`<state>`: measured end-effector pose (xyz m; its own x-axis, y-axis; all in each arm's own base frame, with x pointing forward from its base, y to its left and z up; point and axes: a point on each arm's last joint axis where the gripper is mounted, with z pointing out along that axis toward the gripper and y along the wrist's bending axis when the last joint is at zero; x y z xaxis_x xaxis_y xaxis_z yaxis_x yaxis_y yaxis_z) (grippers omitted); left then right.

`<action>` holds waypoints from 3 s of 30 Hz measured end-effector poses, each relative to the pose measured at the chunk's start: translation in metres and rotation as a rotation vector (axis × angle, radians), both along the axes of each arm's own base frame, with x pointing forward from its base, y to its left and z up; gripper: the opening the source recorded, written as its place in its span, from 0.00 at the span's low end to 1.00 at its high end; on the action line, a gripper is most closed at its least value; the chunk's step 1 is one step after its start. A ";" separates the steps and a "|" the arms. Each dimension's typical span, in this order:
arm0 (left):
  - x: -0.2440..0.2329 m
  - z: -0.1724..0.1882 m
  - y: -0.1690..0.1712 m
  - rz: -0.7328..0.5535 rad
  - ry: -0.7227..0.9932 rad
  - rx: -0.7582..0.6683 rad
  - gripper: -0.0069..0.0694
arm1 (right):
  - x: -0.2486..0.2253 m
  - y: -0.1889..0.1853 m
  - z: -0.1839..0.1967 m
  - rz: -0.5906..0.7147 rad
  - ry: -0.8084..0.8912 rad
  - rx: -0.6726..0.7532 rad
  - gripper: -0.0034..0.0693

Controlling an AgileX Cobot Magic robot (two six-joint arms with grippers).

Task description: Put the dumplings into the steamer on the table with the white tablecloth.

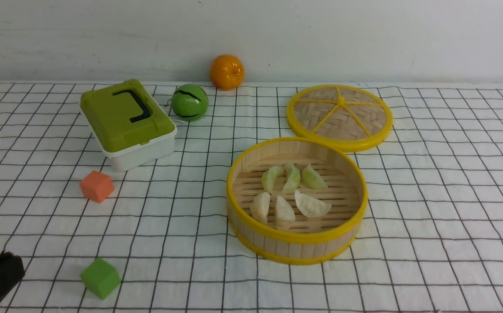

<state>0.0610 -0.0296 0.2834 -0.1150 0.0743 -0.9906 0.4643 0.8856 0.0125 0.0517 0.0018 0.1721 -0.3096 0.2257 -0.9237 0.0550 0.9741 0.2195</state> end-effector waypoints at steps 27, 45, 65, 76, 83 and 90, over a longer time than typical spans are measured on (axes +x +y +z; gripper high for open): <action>-0.001 -0.029 0.008 0.106 0.031 0.025 0.12 | 0.000 0.000 0.000 -0.002 0.000 0.004 0.13; -0.009 -0.114 0.022 0.400 0.223 -0.106 0.07 | 0.000 0.000 0.000 -0.005 0.000 0.004 0.16; -0.009 -0.115 0.021 0.389 0.220 -0.083 0.07 | 0.000 0.000 0.000 -0.005 0.000 0.004 0.19; -0.009 -0.115 0.021 0.389 0.221 -0.086 0.07 | 0.000 0.000 0.000 -0.005 0.000 0.004 0.21; -0.009 -0.115 0.021 0.388 0.221 -0.086 0.07 | 0.000 0.000 0.000 -0.005 0.000 0.004 0.22; -0.009 -0.115 0.021 0.388 0.221 -0.086 0.07 | 0.000 0.000 0.000 -0.005 0.000 0.005 0.23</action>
